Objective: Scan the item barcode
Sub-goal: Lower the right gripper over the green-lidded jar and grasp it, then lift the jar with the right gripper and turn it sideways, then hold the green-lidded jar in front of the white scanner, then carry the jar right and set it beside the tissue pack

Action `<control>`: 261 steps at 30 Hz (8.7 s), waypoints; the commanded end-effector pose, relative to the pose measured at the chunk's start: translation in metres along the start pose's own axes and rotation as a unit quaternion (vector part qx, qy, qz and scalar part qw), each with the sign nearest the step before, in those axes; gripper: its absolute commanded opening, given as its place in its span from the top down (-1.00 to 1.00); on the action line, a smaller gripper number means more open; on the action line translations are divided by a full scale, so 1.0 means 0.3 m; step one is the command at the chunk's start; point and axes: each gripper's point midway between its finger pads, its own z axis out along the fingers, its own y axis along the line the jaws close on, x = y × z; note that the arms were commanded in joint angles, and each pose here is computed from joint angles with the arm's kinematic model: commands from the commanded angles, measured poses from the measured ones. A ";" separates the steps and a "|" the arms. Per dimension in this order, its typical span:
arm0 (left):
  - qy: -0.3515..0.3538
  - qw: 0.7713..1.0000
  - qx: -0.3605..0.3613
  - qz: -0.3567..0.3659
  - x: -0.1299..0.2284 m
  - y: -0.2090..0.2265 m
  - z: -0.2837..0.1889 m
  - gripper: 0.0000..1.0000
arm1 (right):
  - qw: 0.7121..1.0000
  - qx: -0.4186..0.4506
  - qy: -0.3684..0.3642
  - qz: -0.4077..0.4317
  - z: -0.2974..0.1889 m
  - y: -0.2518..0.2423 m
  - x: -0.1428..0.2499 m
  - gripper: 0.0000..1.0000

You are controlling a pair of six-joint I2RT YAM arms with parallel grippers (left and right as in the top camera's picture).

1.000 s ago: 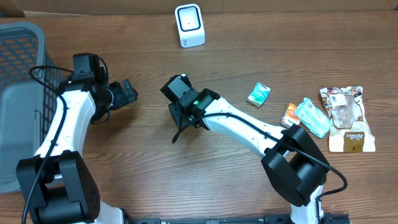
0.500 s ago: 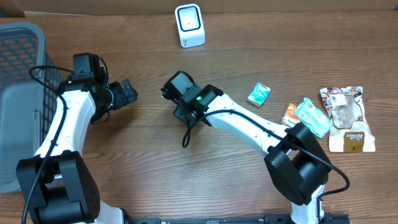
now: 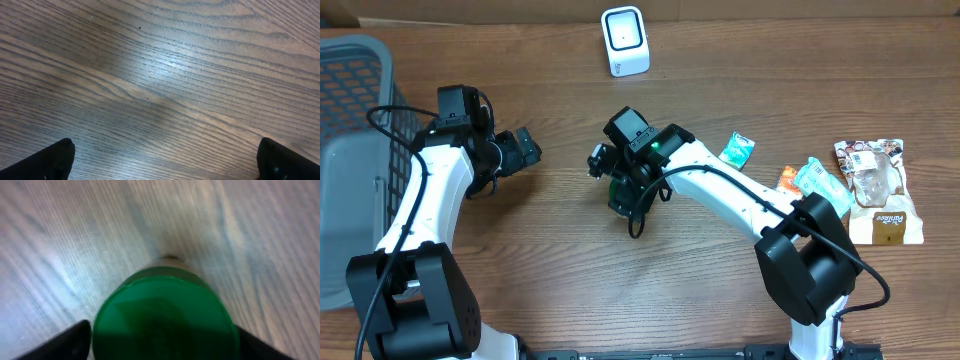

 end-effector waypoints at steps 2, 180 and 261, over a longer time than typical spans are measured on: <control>-0.020 1.000 0.002 0.000 -0.035 -0.005 -0.039 -1.00 | 1.000 -0.021 -0.018 -0.011 -0.025 0.010 -0.012 -1.00; -0.020 1.000 0.002 0.001 -0.034 -0.007 -0.039 -0.99 | 0.782 0.461 -0.408 -0.098 -0.479 -0.723 -0.615 0.07; -0.020 1.000 0.002 0.001 -0.034 -0.007 -0.039 -1.00 | 0.794 0.240 -0.050 0.556 -0.370 -0.789 0.719 -0.51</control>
